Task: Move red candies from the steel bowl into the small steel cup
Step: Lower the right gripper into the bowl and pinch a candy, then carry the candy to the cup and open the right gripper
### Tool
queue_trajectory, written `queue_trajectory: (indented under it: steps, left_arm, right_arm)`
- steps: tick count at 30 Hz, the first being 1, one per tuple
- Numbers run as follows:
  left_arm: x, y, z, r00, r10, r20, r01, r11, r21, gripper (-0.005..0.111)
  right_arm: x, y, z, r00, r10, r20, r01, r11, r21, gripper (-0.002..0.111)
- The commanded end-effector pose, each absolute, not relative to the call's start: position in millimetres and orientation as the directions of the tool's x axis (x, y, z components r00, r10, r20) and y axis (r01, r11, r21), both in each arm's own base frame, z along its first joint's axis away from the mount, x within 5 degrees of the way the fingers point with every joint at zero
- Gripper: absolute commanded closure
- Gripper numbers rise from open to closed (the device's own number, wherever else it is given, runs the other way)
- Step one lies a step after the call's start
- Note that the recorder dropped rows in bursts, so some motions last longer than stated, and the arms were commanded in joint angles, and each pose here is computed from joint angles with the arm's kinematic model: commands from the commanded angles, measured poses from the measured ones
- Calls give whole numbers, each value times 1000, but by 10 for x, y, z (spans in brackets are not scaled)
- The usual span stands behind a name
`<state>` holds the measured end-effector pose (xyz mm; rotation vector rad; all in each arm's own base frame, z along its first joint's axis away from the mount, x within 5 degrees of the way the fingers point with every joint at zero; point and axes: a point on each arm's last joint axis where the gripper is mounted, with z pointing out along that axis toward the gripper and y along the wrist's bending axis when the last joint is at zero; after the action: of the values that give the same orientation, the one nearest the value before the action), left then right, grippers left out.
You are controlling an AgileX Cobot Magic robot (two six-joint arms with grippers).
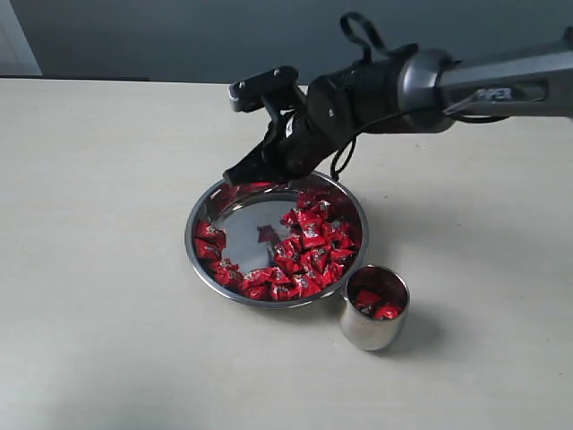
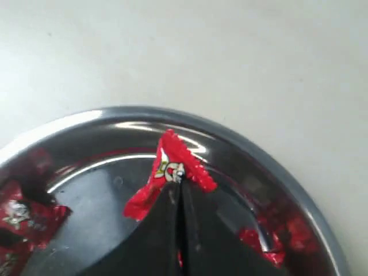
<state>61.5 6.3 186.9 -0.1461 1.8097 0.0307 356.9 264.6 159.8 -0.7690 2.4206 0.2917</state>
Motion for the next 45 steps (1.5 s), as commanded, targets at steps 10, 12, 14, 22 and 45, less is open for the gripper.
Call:
queue_trajectory:
  steps: [10, 12, 14, 22, 45]
  left_arm:
    - [614, 60, 1868, -227, -83, -970, -111, 992, -59, 106]
    - [614, 60, 1868, -227, -83, -970, -111, 992, -59, 106]
    - [614, 60, 1868, -227, -83, -970, -111, 992, -59, 106]
    - [614, 60, 1868, -227, -83, -970, -111, 992, -59, 106]
    - [614, 60, 1868, -227, -83, -970, -111, 992, -59, 106]
  right_arm:
    - [1913, 1488, 2590, -689, -317, -652, -535, 829, 162, 108]
    - [1815, 1420, 2584, -691, -321, -647, -537, 828, 163, 108]
    - [1750, 1378, 2547, -703, -329, -631, -536, 828, 165, 108]
    - [1665, 1346, 2339, -774, -353, -526, -512, 837, 192, 108]
    - [2029, 1554, 2318, -686, -301, -663, -521, 839, 158, 69]
